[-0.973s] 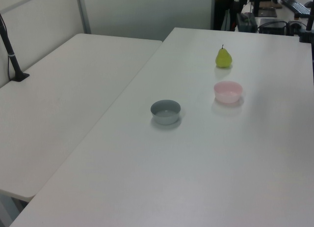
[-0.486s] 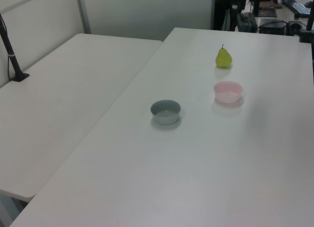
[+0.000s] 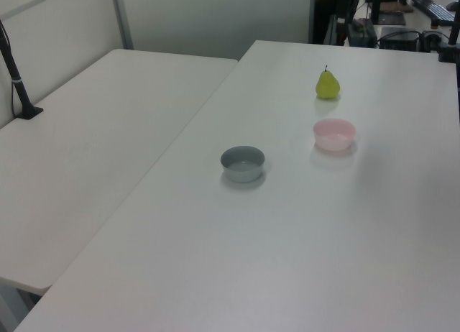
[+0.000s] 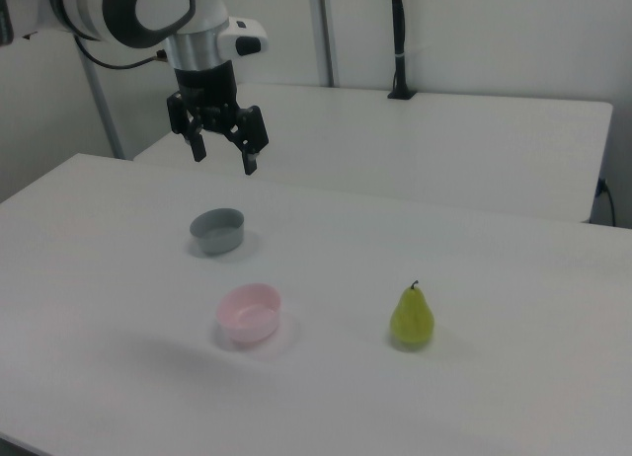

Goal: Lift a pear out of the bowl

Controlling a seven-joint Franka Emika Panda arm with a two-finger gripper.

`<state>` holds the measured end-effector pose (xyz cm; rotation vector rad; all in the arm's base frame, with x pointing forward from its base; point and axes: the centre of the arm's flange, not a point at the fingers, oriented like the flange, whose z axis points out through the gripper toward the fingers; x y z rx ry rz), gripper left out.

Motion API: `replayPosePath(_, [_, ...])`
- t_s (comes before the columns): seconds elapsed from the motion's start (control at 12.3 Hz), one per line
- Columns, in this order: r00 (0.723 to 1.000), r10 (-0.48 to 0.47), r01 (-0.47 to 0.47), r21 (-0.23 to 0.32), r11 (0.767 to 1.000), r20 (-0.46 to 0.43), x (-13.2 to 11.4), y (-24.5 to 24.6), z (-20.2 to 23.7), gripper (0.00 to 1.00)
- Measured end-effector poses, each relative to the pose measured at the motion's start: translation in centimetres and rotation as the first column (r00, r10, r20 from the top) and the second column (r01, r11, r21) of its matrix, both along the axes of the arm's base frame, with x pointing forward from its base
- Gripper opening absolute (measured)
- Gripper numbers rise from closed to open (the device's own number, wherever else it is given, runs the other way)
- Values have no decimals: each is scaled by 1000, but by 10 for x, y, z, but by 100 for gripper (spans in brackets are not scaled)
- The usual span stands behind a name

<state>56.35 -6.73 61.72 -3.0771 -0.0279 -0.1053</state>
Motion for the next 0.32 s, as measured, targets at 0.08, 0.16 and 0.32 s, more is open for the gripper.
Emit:
replayPosePath(0.08, [1000, -2, 2, 0, 1000, 0, 0, -1, 0, 100])
replayPosePath(0.16, [1000, -3, 3, 0, 1000, 0, 0, -2, 0, 100])
replayPosePath(0.32, [1000, -4, 4, 0, 1000, 1, 0, -3, 0, 100])
